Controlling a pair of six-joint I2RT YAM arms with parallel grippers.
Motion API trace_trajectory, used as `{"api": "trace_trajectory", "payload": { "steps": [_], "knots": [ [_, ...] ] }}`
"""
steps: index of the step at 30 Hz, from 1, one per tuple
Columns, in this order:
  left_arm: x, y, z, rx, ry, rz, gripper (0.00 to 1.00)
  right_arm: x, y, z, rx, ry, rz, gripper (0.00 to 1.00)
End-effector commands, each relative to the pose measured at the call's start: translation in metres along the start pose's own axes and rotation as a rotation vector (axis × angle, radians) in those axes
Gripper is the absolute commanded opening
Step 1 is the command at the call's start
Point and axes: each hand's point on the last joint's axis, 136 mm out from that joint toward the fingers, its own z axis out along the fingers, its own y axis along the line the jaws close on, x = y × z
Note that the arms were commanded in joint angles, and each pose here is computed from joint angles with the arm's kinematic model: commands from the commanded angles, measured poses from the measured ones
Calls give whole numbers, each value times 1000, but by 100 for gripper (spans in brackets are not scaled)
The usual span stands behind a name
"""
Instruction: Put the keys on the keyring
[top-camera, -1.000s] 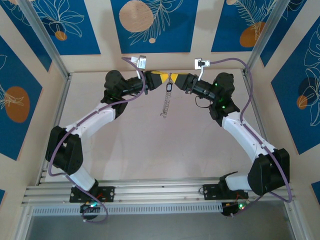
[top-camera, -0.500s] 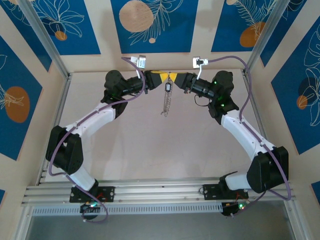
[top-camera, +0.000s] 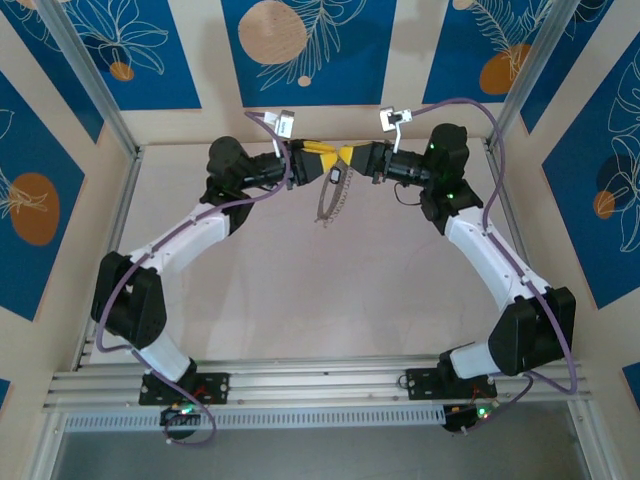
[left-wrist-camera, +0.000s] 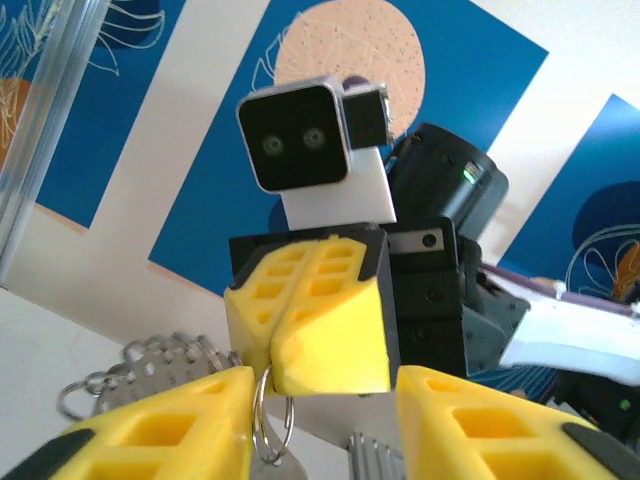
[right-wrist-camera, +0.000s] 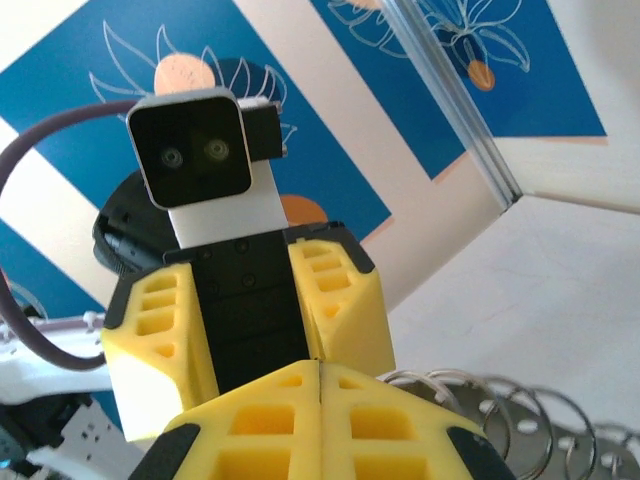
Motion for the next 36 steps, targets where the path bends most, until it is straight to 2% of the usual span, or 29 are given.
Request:
{"api": "trace_trajectory", "payload": {
  "steps": [1,9,17,36],
  "knots": [
    [-12,-23,-6,75,40,85,45,5,8,-7,-60,85,-41,0],
    [1,-9,-17,47,130,80,47,14,3,-14,-134,181,-26,0],
    [20,3,-20,-3,239,87,39,22,2,-13,-203,239,1,0],
    [30,6,-8,44,274,53,39,30,3,-5,-244,276,16,0]
  ]
}}
